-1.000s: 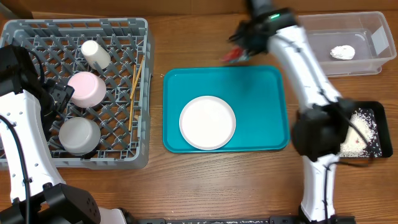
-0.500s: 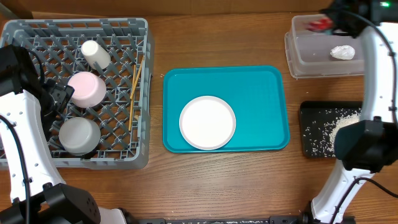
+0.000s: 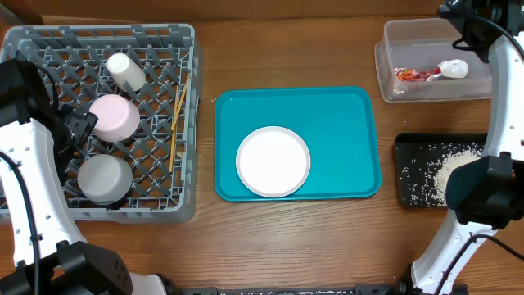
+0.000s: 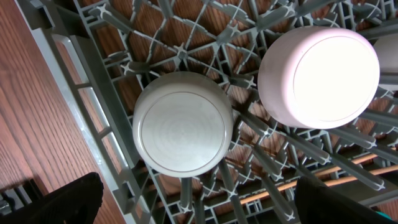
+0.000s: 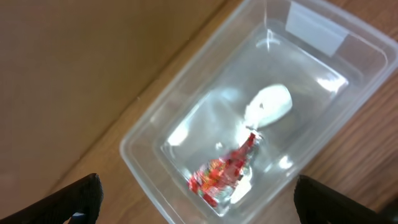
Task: Sort waste into correct bins and load items into the dishwasher
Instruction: 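Carry the red wrapper to the clear bin and release it, then retract the right arm and reach the left gripper toward the plate, then grasp the white plate rim on the teal tray with the left gripper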
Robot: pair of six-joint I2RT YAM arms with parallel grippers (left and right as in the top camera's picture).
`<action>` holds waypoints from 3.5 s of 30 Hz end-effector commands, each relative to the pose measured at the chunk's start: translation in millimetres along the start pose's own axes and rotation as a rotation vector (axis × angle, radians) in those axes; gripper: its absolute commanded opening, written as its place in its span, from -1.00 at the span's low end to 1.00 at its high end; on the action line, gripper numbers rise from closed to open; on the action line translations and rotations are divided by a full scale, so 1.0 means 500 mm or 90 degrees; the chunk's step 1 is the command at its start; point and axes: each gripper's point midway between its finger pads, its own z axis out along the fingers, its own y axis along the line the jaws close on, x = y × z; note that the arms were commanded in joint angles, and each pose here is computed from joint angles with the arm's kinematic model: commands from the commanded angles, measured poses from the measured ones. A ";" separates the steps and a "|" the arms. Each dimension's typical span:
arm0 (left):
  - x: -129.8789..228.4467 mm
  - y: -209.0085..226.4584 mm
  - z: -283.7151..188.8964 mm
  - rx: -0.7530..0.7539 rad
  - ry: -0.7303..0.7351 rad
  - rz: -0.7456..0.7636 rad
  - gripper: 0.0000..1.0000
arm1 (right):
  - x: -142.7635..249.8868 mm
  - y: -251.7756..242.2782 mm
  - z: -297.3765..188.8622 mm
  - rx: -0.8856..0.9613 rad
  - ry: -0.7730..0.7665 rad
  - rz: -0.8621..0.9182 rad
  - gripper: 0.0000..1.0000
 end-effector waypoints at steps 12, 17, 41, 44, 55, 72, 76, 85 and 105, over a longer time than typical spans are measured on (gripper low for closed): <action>-0.003 0.000 -0.004 0.004 -0.004 -0.018 1.00 | -0.012 -0.120 -0.077 0.140 -0.026 0.009 1.00; -0.003 0.000 -0.004 0.004 -0.004 -0.018 1.00 | -0.085 -0.213 -0.161 0.180 -0.098 0.066 1.00; 0.003 -0.010 -0.004 0.022 0.009 -0.019 1.00 | -0.097 -0.461 -0.205 0.303 -0.051 0.192 1.00; 0.054 -0.037 -0.011 0.079 0.097 -0.004 1.00 | -0.097 -0.461 -0.205 0.303 -0.051 0.192 1.00; 0.405 -0.166 -0.089 0.321 0.369 0.499 1.00 | -0.097 -0.461 -0.205 0.303 -0.051 0.192 1.00; 0.883 -0.307 -0.039 0.303 0.026 0.897 1.00 | -0.097 -0.461 -0.205 0.303 -0.051 0.192 0.99; 0.922 -0.314 0.018 0.280 0.030 0.916 1.00 | -0.097 -0.461 -0.205 0.303 -0.051 0.192 1.00; 0.945 -0.301 0.135 0.188 0.012 0.953 0.65 | -0.097 -0.461 -0.205 0.303 -0.051 0.192 1.00; 0.984 -0.296 0.144 0.196 -0.005 0.941 -0.32 | -0.097 -0.461 -0.205 0.303 -0.051 0.192 1.00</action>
